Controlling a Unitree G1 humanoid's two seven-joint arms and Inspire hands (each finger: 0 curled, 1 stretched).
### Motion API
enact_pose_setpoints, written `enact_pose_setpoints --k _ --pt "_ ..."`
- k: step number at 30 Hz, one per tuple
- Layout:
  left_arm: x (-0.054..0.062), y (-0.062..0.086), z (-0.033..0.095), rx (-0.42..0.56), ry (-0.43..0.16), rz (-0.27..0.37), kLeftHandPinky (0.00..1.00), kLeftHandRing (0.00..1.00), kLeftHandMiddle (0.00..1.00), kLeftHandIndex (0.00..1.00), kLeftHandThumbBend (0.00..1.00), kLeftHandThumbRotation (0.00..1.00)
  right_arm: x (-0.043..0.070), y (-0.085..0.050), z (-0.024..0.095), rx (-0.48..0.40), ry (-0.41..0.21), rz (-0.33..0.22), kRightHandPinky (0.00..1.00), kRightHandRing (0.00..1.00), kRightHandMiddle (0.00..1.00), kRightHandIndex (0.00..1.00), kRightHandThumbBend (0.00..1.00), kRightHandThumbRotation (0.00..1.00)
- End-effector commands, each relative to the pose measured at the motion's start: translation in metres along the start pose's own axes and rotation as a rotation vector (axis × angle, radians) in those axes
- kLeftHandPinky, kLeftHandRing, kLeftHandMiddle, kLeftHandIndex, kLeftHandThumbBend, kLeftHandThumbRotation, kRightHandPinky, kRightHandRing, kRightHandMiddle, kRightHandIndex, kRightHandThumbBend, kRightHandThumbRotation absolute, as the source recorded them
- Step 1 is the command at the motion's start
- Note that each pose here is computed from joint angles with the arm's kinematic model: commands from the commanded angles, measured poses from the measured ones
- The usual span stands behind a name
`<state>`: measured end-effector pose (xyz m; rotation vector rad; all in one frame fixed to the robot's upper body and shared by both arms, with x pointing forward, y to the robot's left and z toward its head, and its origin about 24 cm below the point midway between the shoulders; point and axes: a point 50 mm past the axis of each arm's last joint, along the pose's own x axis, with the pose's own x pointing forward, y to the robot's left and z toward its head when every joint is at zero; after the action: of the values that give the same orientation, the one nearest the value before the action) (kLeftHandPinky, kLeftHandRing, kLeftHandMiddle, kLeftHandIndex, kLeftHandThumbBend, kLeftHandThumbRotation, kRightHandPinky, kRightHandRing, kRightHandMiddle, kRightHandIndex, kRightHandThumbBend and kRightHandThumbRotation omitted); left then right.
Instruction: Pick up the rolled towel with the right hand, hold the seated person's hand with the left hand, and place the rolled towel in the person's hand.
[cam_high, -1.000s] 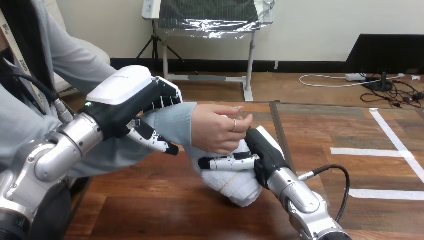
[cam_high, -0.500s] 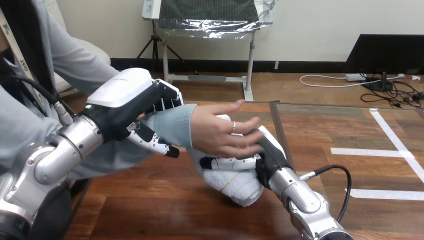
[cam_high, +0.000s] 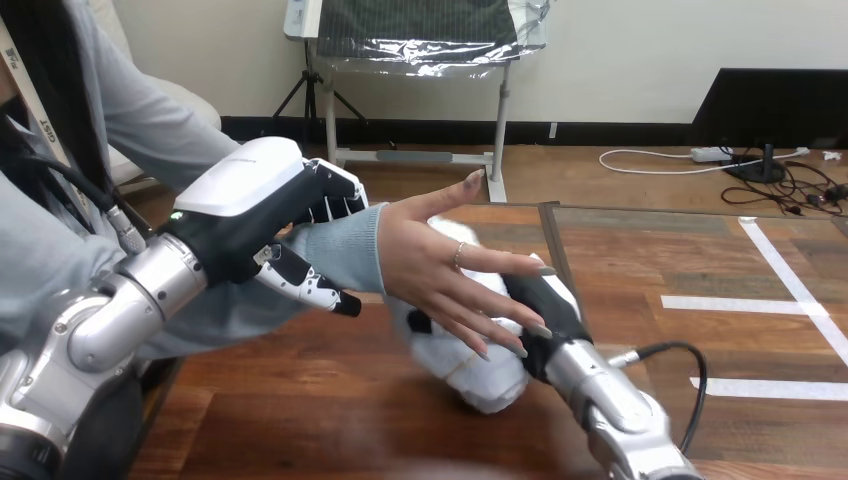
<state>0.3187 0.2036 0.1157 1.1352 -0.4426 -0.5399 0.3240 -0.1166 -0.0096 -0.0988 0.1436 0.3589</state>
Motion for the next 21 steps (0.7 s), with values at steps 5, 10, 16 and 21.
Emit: enact_pose_setpoints --k 5,10,16,21 --pt "0.009 0.013 0.016 0.002 -0.086 0.083 0.36 0.41 0.46 0.46 0.85 0.0 -0.002 -0.017 0.032 0.087 -0.242 -0.008 0.37 0.43 0.48 0.45 0.78 0.0" --pt "0.009 0.012 0.015 0.003 -0.086 0.082 0.36 0.41 0.46 0.46 0.85 0.0 -0.009 -0.019 0.04 0.094 -0.337 0.018 0.37 0.42 0.48 0.45 0.77 0.0" --pt "0.008 0.011 0.014 0.007 -0.084 0.081 0.36 0.41 0.46 0.46 0.85 0.0 -0.017 -0.021 0.046 0.088 -0.403 0.037 0.36 0.41 0.48 0.46 0.76 0.0" --pt "0.008 0.01 0.013 0.003 -0.081 0.076 0.36 0.41 0.46 0.46 0.85 0.0 -0.025 -0.02 0.052 0.078 -0.463 0.054 0.35 0.4 0.47 0.46 0.76 0.0"
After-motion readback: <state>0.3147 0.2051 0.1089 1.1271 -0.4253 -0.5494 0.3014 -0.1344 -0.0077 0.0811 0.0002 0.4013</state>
